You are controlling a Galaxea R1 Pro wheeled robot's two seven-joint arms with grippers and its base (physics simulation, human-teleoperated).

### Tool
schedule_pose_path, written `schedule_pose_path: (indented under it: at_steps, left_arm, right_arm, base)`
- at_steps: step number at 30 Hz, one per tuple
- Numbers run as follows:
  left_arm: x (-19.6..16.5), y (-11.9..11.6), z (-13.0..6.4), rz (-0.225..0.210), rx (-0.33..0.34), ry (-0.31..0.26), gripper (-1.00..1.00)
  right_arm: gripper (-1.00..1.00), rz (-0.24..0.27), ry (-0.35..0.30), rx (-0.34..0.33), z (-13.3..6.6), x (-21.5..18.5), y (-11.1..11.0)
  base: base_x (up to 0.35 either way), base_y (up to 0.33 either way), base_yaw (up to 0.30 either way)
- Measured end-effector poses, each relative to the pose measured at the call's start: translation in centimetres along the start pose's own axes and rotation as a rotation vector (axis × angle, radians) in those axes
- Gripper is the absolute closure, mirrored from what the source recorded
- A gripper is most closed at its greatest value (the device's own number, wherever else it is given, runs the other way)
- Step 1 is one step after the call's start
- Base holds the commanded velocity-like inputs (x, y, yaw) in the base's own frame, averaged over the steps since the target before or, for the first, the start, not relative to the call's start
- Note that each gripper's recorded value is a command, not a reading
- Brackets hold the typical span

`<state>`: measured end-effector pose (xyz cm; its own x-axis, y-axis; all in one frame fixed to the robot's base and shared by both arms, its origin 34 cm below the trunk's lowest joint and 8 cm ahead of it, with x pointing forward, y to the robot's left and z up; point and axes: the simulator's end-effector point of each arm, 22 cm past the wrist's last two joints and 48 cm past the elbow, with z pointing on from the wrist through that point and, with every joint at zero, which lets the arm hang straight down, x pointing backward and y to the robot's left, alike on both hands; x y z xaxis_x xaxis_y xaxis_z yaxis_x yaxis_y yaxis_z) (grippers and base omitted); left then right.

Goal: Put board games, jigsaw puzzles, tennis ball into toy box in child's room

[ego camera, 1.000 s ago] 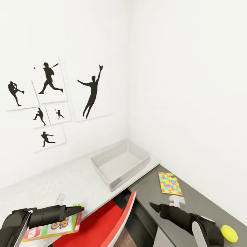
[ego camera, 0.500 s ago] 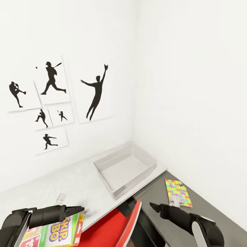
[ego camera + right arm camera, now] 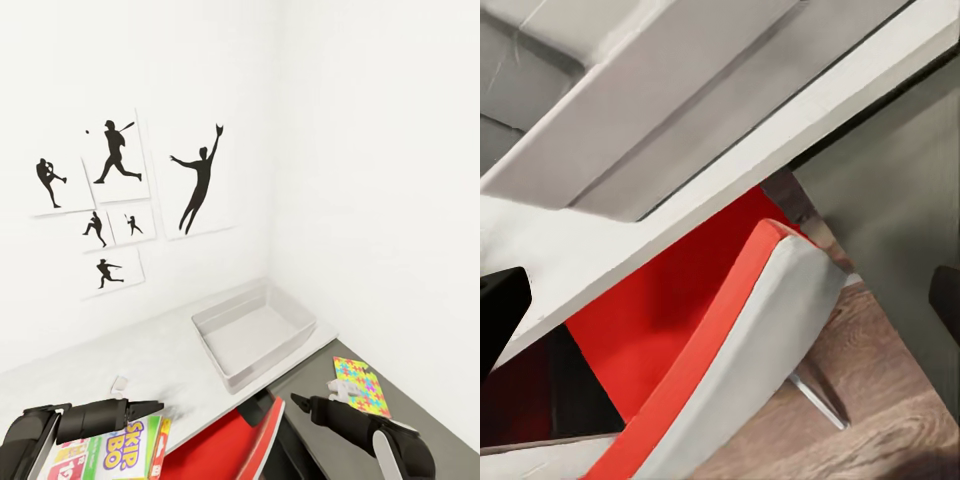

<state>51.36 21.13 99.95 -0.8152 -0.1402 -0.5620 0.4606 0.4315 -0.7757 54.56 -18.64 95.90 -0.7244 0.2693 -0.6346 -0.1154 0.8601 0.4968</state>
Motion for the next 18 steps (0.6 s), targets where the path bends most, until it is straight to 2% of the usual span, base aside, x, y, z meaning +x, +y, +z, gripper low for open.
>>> schedule_pose_path:
  at_steps: [18]
  left_arm:
    - [0.02, -0.03, 0.08, -0.001, 0.002, 0.000, -1.00]
  right_arm:
    - [-1.00, 0.000, 0.000, -0.001, 0.00, 0.00, -0.02]
  base:
    - [0.073, 0.001, 0.011]
